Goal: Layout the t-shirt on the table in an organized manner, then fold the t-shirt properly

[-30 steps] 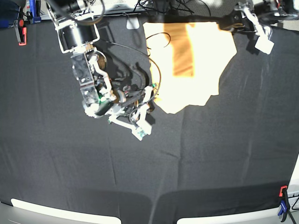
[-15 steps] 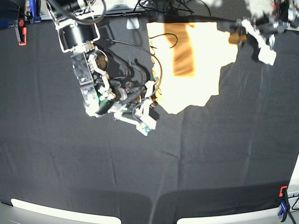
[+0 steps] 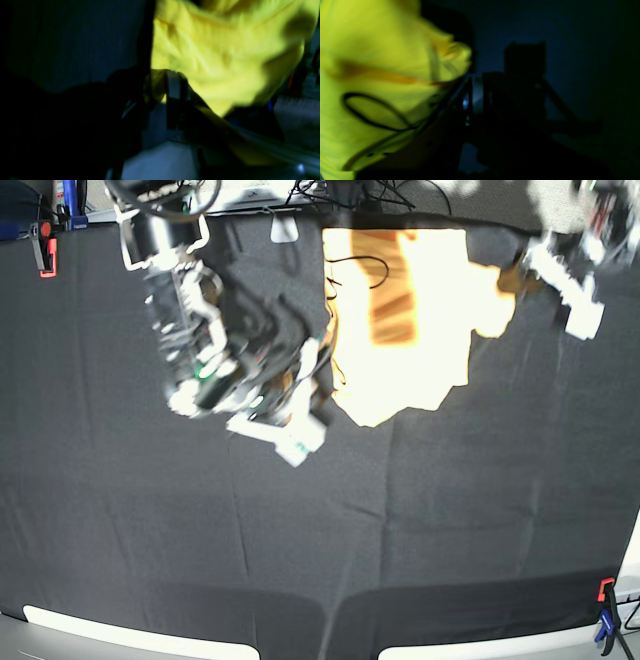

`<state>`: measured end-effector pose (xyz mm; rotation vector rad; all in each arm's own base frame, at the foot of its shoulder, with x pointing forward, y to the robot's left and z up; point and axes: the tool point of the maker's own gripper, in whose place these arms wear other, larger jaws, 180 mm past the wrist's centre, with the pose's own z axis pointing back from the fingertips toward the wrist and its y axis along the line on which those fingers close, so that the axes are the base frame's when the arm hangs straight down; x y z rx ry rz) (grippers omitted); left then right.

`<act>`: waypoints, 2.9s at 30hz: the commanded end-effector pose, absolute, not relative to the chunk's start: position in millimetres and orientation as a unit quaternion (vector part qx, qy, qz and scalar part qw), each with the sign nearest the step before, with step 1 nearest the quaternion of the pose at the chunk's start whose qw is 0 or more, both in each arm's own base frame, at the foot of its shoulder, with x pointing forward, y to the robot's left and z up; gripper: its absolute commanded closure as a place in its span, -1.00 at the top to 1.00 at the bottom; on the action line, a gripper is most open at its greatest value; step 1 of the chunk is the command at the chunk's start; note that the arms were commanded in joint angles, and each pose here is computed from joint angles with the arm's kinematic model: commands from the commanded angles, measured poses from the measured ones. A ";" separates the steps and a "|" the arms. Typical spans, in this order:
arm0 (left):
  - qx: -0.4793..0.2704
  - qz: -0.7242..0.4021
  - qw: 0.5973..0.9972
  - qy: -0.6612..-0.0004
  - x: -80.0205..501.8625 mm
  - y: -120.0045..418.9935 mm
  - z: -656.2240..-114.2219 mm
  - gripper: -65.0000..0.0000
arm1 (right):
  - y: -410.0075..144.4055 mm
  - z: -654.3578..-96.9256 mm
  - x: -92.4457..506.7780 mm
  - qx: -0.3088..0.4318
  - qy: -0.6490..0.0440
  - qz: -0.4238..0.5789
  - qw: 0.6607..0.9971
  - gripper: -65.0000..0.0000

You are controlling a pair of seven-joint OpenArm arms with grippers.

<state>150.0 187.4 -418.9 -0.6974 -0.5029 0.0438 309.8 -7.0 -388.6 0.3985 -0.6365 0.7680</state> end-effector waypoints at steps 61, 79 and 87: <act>-0.119 -0.139 0.936 -0.300 219.8 199.0 -426.4 -1.00 | 43.8 -379.9 266.6 0.333 -0.256 0.373 0.827 -1.00; -0.117 -0.139 0.895 -0.408 279.8 196.3 -380.1 -1.00 | 48.5 -360.7 212.5 0.325 -0.301 0.379 0.812 -1.00; -0.115 -0.116 0.884 -0.438 283.5 211.5 -341.9 -1.00 | 44.1 -324.3 268.1 0.292 -0.371 0.394 0.789 -0.26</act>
